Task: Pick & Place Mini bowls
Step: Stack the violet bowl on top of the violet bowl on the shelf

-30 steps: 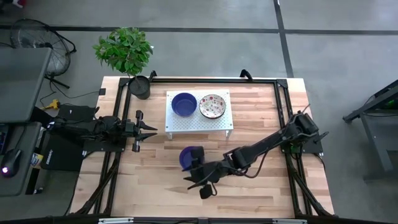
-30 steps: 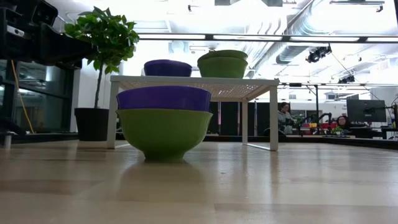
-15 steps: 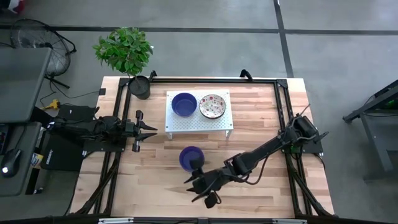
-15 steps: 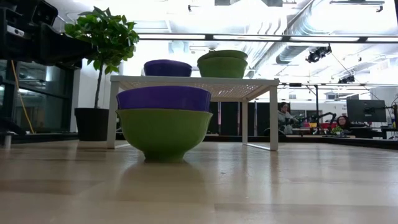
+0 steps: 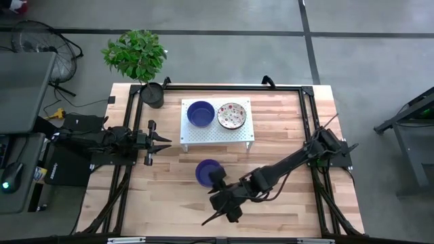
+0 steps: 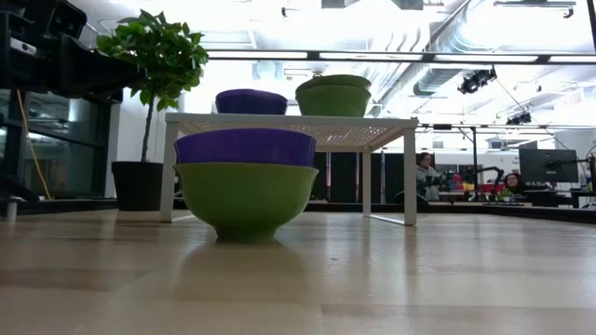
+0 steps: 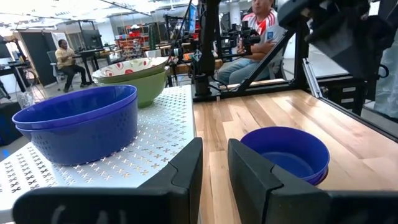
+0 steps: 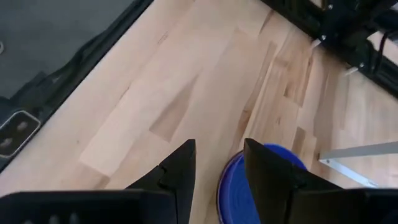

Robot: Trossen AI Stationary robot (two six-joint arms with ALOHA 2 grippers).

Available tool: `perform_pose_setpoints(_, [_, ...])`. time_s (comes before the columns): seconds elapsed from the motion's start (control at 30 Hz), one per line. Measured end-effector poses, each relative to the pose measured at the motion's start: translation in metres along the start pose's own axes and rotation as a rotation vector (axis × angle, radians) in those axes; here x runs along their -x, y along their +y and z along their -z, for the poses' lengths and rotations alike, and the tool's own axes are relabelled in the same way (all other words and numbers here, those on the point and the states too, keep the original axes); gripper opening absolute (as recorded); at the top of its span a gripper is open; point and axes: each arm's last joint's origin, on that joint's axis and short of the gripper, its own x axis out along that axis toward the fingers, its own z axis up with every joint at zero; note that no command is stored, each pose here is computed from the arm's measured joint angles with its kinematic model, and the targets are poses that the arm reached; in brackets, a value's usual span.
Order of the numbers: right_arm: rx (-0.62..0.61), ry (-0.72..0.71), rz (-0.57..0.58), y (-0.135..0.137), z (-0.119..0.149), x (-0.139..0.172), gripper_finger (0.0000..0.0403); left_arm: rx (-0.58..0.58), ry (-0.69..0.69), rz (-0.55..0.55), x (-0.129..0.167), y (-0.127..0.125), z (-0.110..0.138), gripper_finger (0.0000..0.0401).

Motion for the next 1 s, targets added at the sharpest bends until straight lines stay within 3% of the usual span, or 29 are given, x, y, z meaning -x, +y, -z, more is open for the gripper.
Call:
perform_pose_setpoints(0.3, [-0.025,0.046,0.037,-0.008,-0.006,-0.036,0.0124,0.000,0.000,0.000,0.000,0.000,0.000,0.0072])
perform_pose_setpoints(0.67, [-0.076,0.107,0.072,-0.019,-0.027,-0.050,0.0124,0.000,0.000,0.000,0.000,0.000,0.000,0.0072])
perform_pose_setpoints(0.87, [-0.122,0.193,0.051,-0.019,-0.019,-0.055,0.0124,0.000,0.000,0.000,0.000,0.000,0.000,0.0072])
perform_pose_setpoints(1.0, [-0.050,0.284,0.002,-0.016,-0.010,-0.053,0.0124,0.000,0.000,0.000,0.000,0.000,0.000,0.0072])
